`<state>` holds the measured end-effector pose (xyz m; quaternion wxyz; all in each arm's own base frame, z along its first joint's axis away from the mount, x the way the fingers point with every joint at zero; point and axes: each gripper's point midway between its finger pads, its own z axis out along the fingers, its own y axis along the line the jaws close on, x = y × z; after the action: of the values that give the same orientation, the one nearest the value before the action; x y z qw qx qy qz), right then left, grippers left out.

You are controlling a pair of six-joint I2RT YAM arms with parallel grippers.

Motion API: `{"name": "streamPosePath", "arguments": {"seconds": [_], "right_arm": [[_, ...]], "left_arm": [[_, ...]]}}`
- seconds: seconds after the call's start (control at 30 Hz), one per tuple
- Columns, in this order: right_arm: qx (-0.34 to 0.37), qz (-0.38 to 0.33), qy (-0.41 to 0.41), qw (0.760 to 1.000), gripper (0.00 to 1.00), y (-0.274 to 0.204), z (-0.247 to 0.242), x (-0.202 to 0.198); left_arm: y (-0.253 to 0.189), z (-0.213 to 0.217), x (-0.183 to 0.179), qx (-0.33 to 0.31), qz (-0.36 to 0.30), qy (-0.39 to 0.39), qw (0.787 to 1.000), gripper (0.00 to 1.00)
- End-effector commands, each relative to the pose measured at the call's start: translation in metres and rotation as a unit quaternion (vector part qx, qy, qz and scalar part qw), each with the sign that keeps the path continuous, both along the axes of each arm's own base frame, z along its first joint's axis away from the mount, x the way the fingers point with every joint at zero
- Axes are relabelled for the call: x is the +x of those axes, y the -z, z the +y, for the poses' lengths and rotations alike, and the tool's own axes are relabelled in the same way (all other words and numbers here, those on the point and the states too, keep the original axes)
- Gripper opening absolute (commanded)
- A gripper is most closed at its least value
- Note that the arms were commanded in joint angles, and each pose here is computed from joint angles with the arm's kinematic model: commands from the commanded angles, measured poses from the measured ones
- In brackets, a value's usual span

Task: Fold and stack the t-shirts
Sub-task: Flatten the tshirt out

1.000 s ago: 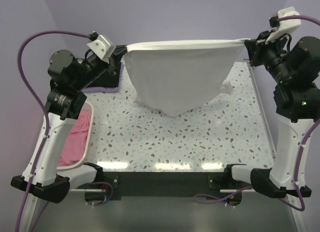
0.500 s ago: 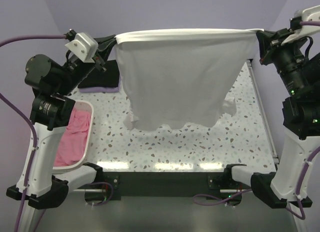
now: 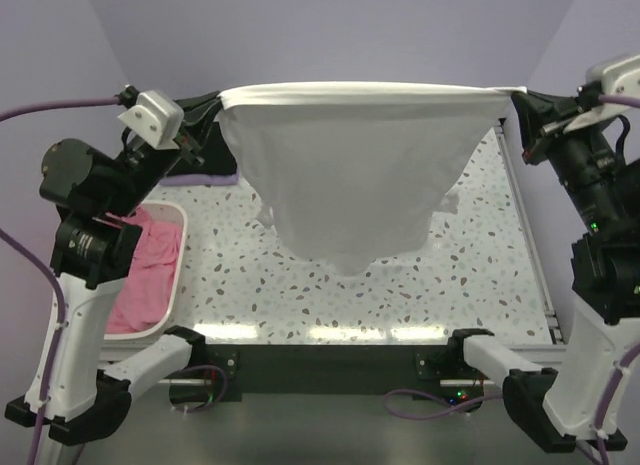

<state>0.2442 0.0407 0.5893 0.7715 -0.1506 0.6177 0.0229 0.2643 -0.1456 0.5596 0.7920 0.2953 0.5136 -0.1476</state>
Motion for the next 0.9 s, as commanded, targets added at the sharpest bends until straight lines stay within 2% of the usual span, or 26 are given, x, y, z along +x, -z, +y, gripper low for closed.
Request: {"name": "streamPosePath", "arguments": {"seconds": [0.0, 0.1, 0.3, 0.4, 0.43, 0.5, 0.63, 0.77, 0.83, 0.87], "right_arm": [[-0.041, -0.089, 0.005, 0.995, 0.0, -0.036, -0.002, -0.049], [-0.072, -0.107, -0.047, 0.991, 0.0, -0.037, 0.016, -0.077], [-0.076, -0.174, -0.044, 0.981, 0.0, -0.064, 0.017, -0.128], [-0.073, -0.179, -0.054, 0.98, 0.0, -0.07, 0.02, -0.138], [-0.07, -0.171, -0.059, 0.981, 0.0, -0.067, 0.022, -0.133], [-0.07, -0.152, -0.067, 0.984, 0.0, -0.059, 0.024, -0.121], [-0.059, -0.075, -0.091, 0.991, 0.0, -0.021, 0.031, -0.075], [-0.055, 0.027, -0.125, 0.99, 0.0, 0.042, 0.04, -0.031], [-0.057, 0.091, -0.127, 0.986, 0.0, 0.089, 0.039, -0.007], [-0.06, 0.109, -0.109, 0.986, 0.0, 0.105, 0.032, 0.0]], "left_arm": [[-0.047, 0.048, -0.034, -0.065, -0.065, -0.09, 0.992, 0.0], [-0.061, 0.074, -0.051, -0.097, -0.082, -0.137, 0.982, 0.0], [-0.072, 0.091, -0.084, -0.096, -0.131, -0.158, 0.974, 0.0], [-0.082, 0.104, -0.084, -0.094, -0.146, -0.194, 0.966, 0.0], [-0.089, 0.118, -0.084, -0.108, -0.146, -0.228, 0.956, 0.0], [-0.093, 0.122, -0.069, -0.094, -0.143, -0.255, 0.952, 0.0], [-0.08, 0.104, -0.027, -0.044, -0.13, -0.249, 0.959, 0.0], [-0.034, 0.069, 0.051, 0.008, -0.068, -0.221, 0.973, 0.0], [-0.006, 0.04, 0.079, 0.038, -0.043, -0.169, 0.984, 0.0], [0.022, 0.024, 0.108, 0.061, -0.013, -0.147, 0.987, 0.0]]}}
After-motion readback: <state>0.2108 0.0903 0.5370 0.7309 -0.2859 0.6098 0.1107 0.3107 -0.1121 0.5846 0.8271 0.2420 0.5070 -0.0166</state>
